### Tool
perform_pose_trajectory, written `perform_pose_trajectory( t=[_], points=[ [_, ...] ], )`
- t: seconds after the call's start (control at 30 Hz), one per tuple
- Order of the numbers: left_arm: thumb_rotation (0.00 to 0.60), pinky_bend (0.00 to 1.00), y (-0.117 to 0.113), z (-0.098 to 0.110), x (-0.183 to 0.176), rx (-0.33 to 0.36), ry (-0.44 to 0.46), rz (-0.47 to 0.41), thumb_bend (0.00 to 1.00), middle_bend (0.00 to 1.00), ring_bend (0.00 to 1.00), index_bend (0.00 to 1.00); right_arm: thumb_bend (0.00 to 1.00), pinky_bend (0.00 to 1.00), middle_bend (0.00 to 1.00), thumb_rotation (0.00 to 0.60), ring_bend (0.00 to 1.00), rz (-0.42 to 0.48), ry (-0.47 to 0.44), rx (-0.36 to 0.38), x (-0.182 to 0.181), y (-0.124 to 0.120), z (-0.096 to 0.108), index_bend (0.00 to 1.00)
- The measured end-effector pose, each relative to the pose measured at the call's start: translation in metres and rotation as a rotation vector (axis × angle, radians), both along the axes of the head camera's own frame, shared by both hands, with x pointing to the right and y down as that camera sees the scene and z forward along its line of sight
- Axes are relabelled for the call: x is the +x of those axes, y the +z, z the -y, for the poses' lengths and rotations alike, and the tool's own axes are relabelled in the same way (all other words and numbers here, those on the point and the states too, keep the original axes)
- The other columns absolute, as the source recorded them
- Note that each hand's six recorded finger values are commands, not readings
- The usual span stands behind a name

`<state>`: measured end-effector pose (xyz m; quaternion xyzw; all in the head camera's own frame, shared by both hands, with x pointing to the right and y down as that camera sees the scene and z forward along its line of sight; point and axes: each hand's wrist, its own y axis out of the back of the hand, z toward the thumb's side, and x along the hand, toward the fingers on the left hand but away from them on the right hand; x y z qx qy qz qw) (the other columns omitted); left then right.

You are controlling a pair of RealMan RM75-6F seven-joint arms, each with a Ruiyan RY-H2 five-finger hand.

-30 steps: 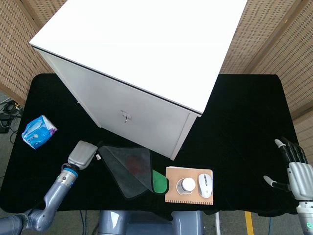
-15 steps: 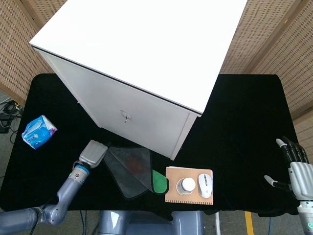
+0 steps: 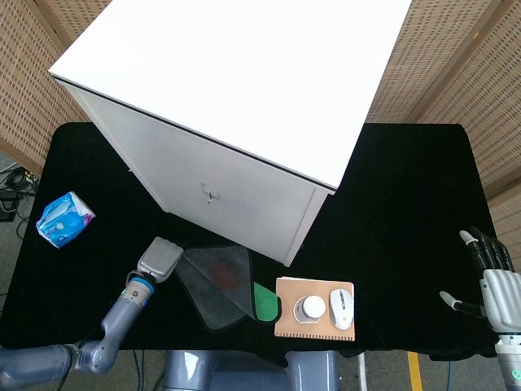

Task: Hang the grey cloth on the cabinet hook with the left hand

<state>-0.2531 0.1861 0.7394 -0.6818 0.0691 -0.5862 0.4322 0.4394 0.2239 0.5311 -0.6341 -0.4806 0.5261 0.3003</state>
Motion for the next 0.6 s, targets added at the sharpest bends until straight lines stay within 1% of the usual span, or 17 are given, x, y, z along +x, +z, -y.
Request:
perform_pose_trajectory(
  t=[0.2,0.37,0.43,0.6],
  points=[
    [0.600,0.44,0.007,-0.001,0.003,0.024,0.019,0.024,0.18,0.67,0.50,0.30,0.08,0.00,0.00,0.600,0.00,0.003,0.003,-0.002,0.001,0.001,0.000,0.00],
    [0.600,0.44,0.010,-0.002,0.006,0.051,0.016,0.022,0.36,0.68,0.51,0.37,0.08,0.00,0.00,0.600,0.00,0.004,0.003,-0.003,0.001,0.001,0.000,0.00],
    [0.600,0.44,0.011,-0.002,0.007,0.058,0.017,0.020,0.37,0.68,0.51,0.38,0.08,0.00,0.00,0.600,0.00,0.005,0.003,-0.002,0.000,0.001,0.001,0.00],
    [0.600,0.44,0.013,-0.003,0.006,0.059,0.008,0.014,0.37,0.69,0.52,0.38,0.08,0.00,0.00,0.600,0.00,0.006,0.003,-0.002,0.000,0.001,0.000,0.00]
  ],
)
